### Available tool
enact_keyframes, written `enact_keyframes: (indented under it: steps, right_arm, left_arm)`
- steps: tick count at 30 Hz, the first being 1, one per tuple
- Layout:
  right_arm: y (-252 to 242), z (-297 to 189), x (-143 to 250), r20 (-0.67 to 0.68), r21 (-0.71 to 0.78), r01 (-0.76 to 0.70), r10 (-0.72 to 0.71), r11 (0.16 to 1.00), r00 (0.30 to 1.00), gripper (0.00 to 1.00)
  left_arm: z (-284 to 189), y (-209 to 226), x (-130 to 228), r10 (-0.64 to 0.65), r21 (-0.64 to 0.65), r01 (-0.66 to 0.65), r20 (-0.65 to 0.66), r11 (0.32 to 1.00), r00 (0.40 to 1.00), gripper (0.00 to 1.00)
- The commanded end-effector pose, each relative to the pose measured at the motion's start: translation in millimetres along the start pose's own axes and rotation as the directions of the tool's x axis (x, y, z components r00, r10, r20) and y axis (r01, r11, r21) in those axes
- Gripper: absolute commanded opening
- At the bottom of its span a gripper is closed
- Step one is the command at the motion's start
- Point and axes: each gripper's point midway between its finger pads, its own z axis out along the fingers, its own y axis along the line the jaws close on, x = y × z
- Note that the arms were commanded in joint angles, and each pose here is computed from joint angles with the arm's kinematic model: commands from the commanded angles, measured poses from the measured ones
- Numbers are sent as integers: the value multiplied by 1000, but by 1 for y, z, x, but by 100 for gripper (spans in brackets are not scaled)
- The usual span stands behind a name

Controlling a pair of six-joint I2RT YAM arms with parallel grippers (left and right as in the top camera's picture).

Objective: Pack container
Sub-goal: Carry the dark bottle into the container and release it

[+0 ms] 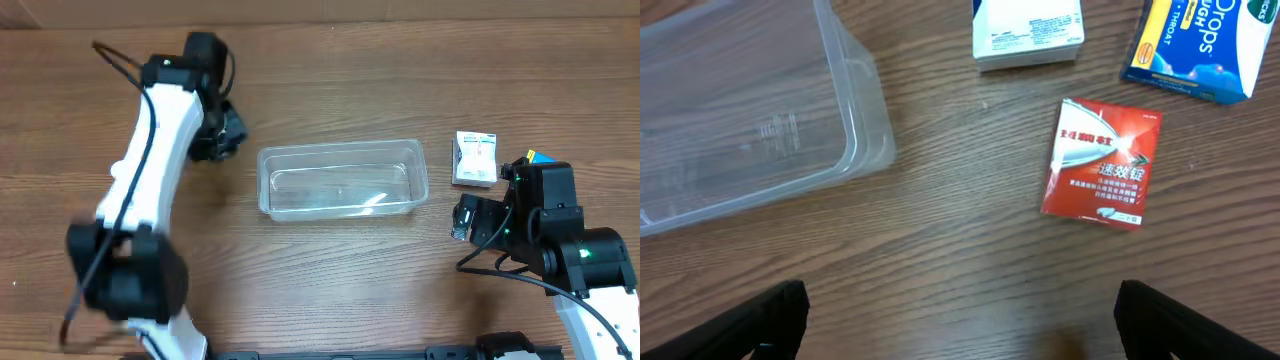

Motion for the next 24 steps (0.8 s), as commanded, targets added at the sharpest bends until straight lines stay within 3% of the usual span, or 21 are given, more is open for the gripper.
enact_keyframes:
  steps: [1,4,5,9,14,18,24]
  right_arm:
    - [4,-9,-10,39,-17,-7,8,1000,999,100]
    - [3,-9,-10,38,-17,-7,8,1000,999,100]
    - [3,-9,-10,38,-17,-7,8,1000,999,100]
    - [3,-8,-8,31,-14,-7,8,1000,999,100]
    - [3,-8,-9,33,-15,-7,8,1000,999,100]
    - [3,-9,-10,36,-16,-7,8,1000,999,100]
    - [4,-9,-11,40,-17,-7,8,1000,999,100]
  left_arm:
    - [-75,-39,24,295,94,-317,190,944,936,34]
    - [-84,-74,60,624,47,-649,234,759,746,35]
    - [-78,-87,73,735,26,-758,226,651,639,38]
    - [-46,-99,84,864,-1,-873,144,487,482,31]
    - [3,-103,101,932,26,-931,-10,363,363,28]
    - [33,-101,104,950,-53,-957,-116,287,291,30]
    - [53,-95,107,943,-64,-962,-189,265,273,31]
